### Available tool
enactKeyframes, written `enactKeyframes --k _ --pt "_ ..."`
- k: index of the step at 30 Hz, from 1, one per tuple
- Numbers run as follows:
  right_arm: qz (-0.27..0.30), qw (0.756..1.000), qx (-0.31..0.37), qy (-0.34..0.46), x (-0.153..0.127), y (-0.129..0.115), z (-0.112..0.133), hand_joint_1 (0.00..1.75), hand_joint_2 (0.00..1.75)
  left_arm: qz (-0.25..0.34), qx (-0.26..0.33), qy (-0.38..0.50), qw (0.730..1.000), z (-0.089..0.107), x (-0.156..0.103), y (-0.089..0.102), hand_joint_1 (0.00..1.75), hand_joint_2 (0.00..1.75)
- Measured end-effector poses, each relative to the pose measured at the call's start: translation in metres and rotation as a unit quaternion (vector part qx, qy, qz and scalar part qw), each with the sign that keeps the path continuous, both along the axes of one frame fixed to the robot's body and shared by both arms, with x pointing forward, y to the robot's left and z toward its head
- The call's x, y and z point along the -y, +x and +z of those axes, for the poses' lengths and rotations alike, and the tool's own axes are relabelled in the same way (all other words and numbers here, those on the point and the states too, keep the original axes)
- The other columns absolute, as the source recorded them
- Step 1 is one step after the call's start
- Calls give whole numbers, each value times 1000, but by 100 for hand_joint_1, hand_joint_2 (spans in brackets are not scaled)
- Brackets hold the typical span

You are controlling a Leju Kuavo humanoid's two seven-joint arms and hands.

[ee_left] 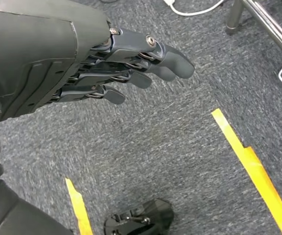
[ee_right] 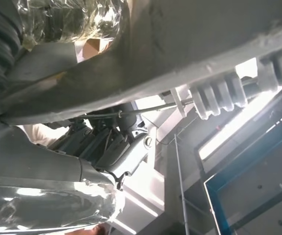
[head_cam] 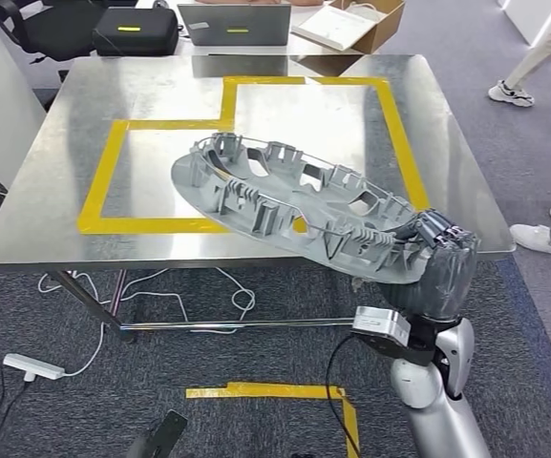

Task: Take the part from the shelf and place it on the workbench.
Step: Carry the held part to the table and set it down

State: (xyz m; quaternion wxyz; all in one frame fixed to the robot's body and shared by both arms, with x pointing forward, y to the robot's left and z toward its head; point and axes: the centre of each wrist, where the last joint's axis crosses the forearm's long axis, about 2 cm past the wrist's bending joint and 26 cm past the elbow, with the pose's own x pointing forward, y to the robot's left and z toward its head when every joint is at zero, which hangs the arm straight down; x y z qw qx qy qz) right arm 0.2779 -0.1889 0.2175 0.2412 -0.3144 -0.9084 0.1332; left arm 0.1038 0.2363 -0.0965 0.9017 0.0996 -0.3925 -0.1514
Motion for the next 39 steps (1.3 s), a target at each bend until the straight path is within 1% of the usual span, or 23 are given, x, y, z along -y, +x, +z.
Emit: enactKeyframes --k 12,17,22,34,39 --pt "-21 999 0 -29 -4 11 0 175 175 -7 -2 -1 1000 1 3 4 0 175" --pt "-34 998 -12 -46 -7 14 -7 175 175 -12 -5 0 1000 1 2 2 0 175" --pt "-42 997 -14 -58 -12 22 -7 175 175 -19 -5 -1 1000 1 3 4 0 175" --pt "-44 996 -28 -73 -16 27 -13 175 175 -24 -7 -5 1000 1 6 3 0 175" --pt "-62 993 -27 -96 -18 32 -14 175 175 -25 -5 -7 1000 2 7 6 0 175"
